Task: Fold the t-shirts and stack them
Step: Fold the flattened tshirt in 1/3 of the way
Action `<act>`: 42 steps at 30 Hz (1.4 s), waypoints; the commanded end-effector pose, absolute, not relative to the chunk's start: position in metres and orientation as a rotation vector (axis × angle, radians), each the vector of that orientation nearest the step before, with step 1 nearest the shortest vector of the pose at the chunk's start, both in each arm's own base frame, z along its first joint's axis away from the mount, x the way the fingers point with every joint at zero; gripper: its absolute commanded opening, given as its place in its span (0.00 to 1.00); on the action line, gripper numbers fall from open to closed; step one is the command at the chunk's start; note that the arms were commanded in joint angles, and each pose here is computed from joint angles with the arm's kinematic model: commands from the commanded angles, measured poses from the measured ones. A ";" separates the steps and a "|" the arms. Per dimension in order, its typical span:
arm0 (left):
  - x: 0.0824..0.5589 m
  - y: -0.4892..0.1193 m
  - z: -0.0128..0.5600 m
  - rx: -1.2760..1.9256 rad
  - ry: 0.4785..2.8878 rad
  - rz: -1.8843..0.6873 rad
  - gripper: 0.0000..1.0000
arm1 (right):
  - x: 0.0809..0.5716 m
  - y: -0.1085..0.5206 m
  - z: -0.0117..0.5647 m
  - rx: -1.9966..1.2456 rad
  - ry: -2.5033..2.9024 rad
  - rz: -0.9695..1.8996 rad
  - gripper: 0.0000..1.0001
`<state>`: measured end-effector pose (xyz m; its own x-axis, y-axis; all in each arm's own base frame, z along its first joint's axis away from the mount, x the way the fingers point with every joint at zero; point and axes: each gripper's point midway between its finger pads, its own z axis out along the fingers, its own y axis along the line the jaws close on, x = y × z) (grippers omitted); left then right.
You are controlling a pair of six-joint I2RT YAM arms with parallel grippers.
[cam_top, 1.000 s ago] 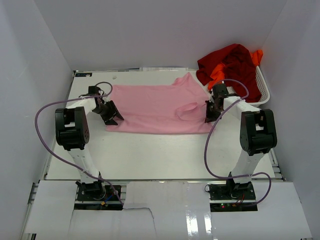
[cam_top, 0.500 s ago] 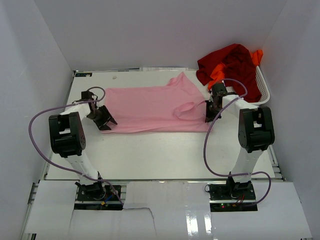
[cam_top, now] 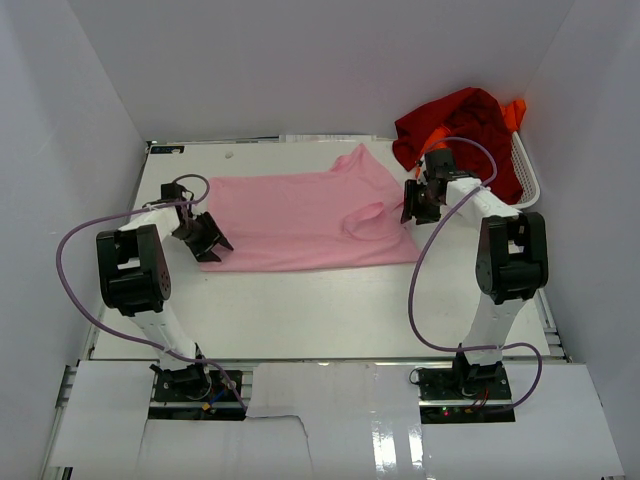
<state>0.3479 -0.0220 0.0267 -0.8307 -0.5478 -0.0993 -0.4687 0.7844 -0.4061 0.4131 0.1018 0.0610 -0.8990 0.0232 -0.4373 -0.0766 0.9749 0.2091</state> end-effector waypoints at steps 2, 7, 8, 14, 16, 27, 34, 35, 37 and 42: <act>0.345 -0.006 0.038 -0.782 2.765 -0.427 0.59 | 0.417 0.106 0.094 -0.051 2.608 0.354 0.52; 0.354 -0.010 0.064 -0.750 2.710 -0.480 0.59 | 0.408 0.112 0.104 -0.063 2.569 0.407 0.53; 0.356 -0.011 0.068 -0.749 2.703 -0.491 0.59 | 0.407 0.118 0.105 -0.078 2.561 0.452 0.53; 0.372 -0.020 0.100 -0.699 2.640 -0.571 0.59 | 0.408 0.164 0.110 -0.204 2.563 0.636 0.50; 0.378 -0.023 0.115 -0.664 2.614 -0.581 0.59 | 0.406 0.185 0.109 -0.268 2.575 0.657 0.50; 0.359 -0.201 0.140 -0.035 2.604 -0.949 0.59 | 0.413 0.244 0.092 -0.383 2.597 0.778 0.46; 0.333 -0.281 0.110 0.156 2.667 -1.046 0.59 | 0.419 0.255 0.080 -0.382 2.611 0.795 0.32; 0.328 -0.288 0.108 0.177 2.675 -1.052 0.59 | 0.420 0.256 0.081 -0.384 2.613 0.794 0.31; 0.326 -0.295 0.103 0.186 2.684 -1.061 0.59 | 0.421 0.258 0.077 -0.386 2.618 0.802 0.29; 0.318 -0.304 0.093 0.217 2.709 -1.055 0.59 | 0.429 0.268 0.071 -0.381 2.609 0.833 0.28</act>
<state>0.3147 -0.2949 0.0809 -0.9737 0.0558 -0.2209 0.1859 0.7552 -0.6286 0.4187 0.2534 0.0603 -0.9035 -0.1495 -0.4017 -0.3431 0.8138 0.4690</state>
